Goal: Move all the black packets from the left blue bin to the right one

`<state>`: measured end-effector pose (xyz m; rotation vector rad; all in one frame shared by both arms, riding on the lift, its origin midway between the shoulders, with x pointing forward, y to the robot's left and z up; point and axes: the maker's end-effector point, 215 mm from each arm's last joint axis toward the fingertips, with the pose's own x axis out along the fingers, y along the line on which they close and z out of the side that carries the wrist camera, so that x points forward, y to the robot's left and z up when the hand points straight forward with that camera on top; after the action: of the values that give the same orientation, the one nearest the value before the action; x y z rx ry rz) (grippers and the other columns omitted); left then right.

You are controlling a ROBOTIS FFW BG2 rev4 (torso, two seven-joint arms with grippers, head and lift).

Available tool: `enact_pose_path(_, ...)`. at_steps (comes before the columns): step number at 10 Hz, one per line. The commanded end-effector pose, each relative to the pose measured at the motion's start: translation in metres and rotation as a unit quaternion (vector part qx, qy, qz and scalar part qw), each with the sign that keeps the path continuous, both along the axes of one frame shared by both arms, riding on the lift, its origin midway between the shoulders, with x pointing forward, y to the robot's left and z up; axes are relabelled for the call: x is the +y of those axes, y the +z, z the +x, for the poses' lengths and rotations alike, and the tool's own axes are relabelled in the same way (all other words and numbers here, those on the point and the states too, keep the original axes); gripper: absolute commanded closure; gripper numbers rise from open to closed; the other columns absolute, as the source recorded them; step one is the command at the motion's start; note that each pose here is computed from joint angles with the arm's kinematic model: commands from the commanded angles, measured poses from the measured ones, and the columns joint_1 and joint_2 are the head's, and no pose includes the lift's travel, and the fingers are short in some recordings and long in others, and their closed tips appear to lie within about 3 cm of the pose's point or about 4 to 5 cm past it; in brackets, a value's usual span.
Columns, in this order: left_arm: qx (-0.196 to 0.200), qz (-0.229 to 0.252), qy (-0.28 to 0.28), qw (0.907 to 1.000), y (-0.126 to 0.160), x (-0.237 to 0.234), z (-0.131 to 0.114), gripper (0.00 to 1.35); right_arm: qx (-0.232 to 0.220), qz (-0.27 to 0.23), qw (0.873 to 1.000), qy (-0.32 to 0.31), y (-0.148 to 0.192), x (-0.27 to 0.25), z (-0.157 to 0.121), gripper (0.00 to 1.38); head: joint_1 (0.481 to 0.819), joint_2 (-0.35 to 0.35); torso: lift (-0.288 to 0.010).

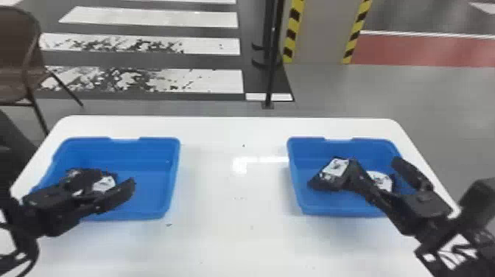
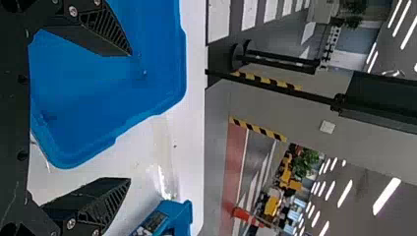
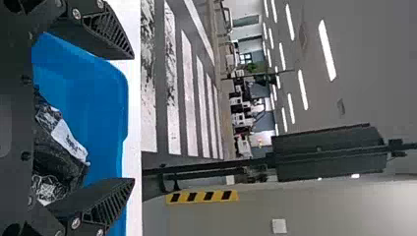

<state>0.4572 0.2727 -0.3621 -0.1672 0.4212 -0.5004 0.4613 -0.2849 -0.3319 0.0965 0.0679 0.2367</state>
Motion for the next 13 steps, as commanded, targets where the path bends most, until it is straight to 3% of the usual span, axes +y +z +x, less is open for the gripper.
enact_pose_path(1,0.01,0.032,0.019,0.9992,-0.005,0.016,0.002,0.13,-0.021,-0.016,1.0,0.004,0.022,0.015,-0.036,0.12,0.695,-0.026,-0.14)
enact_pose_path(4,0.04,0.089,0.097,0.9906,-0.021,0.067,-0.001,0.13,-0.028,-0.027,0.999,0.015,0.046,0.038,-0.084,0.13,0.695,0.052,-0.14)
enact_pose_path(6,0.08,0.103,0.167,0.9772,-0.033,0.11,-0.013,0.13,-0.018,-0.013,1.0,0.021,0.039,0.046,-0.09,0.13,0.695,0.136,-0.14)
enact_pose_path(7,0.09,0.116,0.176,0.9735,-0.034,0.119,-0.005,0.13,-0.02,-0.009,0.999,0.024,0.039,0.05,-0.088,0.13,0.695,0.176,-0.14)
enact_pose_path(10,0.126,0.091,0.141,0.9777,-0.062,0.093,0.036,0.13,-0.01,0.007,1.0,0.029,0.031,0.056,-0.085,0.13,0.695,0.195,-0.14)
enact_pose_path(13,0.18,0.065,0.115,0.9748,-0.099,0.066,0.047,0.15,-0.001,0.018,0.999,0.032,0.023,0.058,-0.085,0.13,0.695,0.16,-0.14)
